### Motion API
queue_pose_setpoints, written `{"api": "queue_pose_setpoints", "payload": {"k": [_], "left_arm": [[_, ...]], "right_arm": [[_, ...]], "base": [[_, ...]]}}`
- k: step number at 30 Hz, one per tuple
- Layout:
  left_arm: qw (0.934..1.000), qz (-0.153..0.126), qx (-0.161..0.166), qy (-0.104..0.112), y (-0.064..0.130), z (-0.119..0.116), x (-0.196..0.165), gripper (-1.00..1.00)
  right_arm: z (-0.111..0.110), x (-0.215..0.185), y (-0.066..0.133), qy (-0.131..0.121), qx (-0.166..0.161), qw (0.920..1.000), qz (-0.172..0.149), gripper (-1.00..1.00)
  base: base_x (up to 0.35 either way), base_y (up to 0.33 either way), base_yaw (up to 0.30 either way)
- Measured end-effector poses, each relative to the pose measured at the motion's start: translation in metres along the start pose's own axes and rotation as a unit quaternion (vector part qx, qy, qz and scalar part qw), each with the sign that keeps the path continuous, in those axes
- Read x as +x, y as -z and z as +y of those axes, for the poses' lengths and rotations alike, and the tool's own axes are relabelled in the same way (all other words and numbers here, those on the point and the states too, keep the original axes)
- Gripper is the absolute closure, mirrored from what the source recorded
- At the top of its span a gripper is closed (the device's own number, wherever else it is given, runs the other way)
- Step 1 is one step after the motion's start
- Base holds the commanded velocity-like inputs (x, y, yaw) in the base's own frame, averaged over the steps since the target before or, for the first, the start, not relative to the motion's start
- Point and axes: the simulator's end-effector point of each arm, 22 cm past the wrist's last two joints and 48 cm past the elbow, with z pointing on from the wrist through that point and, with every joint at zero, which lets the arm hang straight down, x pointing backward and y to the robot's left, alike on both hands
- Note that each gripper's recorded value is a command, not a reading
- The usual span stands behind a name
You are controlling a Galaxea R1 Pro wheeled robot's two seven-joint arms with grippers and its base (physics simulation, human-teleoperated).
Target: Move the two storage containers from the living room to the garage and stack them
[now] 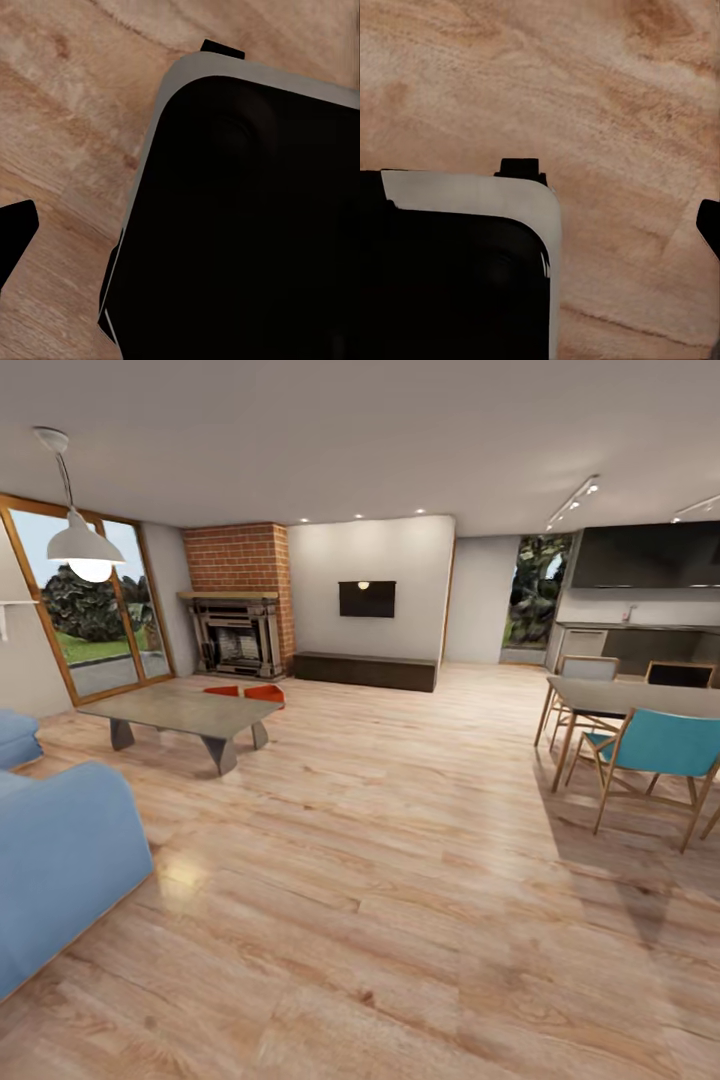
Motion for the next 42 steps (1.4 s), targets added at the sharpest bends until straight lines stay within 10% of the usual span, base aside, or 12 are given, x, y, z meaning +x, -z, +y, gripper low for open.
{"api": "queue_pose_setpoints", "payload": {"k": [42], "left_arm": [[1.0,-0.003,0.0,0.001,0.0,0.0006,-0.0015,-1.0]], "right_arm": [[0.0078,0.0012,-0.0002,-0.004,-0.005,1.0,0.003,-1.0]], "base": [[0.325,0.0,0.0]]}}
